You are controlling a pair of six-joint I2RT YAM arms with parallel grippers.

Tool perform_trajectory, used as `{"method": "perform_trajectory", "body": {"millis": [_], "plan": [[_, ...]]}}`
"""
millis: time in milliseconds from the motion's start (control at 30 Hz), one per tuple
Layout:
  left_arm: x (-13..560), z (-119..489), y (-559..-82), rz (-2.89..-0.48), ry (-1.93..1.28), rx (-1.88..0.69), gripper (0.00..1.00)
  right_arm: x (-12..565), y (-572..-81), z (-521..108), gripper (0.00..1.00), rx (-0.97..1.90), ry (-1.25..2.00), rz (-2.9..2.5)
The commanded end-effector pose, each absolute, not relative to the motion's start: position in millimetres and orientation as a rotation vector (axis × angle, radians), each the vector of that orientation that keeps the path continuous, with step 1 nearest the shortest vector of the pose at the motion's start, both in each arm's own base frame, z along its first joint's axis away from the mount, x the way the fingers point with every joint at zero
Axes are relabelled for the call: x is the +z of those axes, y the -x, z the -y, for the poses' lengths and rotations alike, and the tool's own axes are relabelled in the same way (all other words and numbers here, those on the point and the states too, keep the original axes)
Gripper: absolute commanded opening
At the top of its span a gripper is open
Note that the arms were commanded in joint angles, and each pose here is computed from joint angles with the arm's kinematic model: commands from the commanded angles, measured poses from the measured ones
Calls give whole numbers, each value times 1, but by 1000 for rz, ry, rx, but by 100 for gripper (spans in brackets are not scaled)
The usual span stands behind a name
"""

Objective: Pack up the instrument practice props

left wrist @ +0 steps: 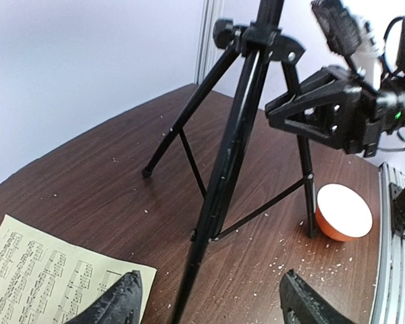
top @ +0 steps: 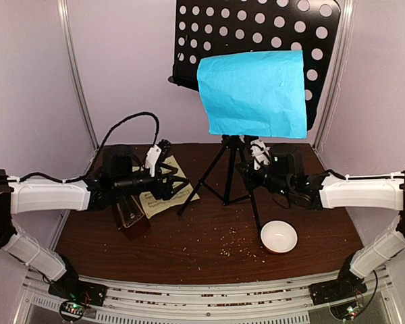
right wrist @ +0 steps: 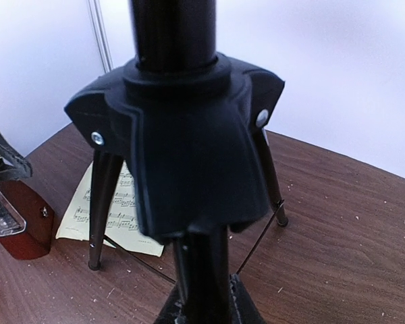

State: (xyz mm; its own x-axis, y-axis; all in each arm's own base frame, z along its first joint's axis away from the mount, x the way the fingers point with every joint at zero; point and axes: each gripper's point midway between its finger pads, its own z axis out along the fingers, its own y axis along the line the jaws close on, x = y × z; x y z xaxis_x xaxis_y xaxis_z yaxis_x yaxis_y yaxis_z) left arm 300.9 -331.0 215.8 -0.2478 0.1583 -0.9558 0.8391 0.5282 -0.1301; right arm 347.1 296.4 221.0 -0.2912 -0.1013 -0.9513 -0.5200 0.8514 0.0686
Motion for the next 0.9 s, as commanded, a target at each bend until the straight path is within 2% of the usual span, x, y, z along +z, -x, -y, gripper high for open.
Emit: {"method": "perform_trajectory", "body": {"millis": [0,67,100,300,433,567,867], "plan": [[267,317,-291,-1603,-723,-877,74,221,-358,-297,0,479,301,-1860],[289,316,-281,-1560,-703,-948,75,222,-357,-299,1,489,302,-1858],[300,316,-275,-1538,-704,-987,75,222,-357,-300,6,495,302,-1856],[353,322,-245,-1418,-738,-1184,75,232,-352,-298,49,520,303,-1834],[373,340,-233,-1376,-780,-1266,75,241,-345,-292,68,536,297,-1815],[389,359,-231,-1331,-808,-1313,75,248,-337,-282,75,551,277,-1803],[421,377,-218,-1187,-864,-1499,74,252,-321,-269,79,573,269,-1804]]}}
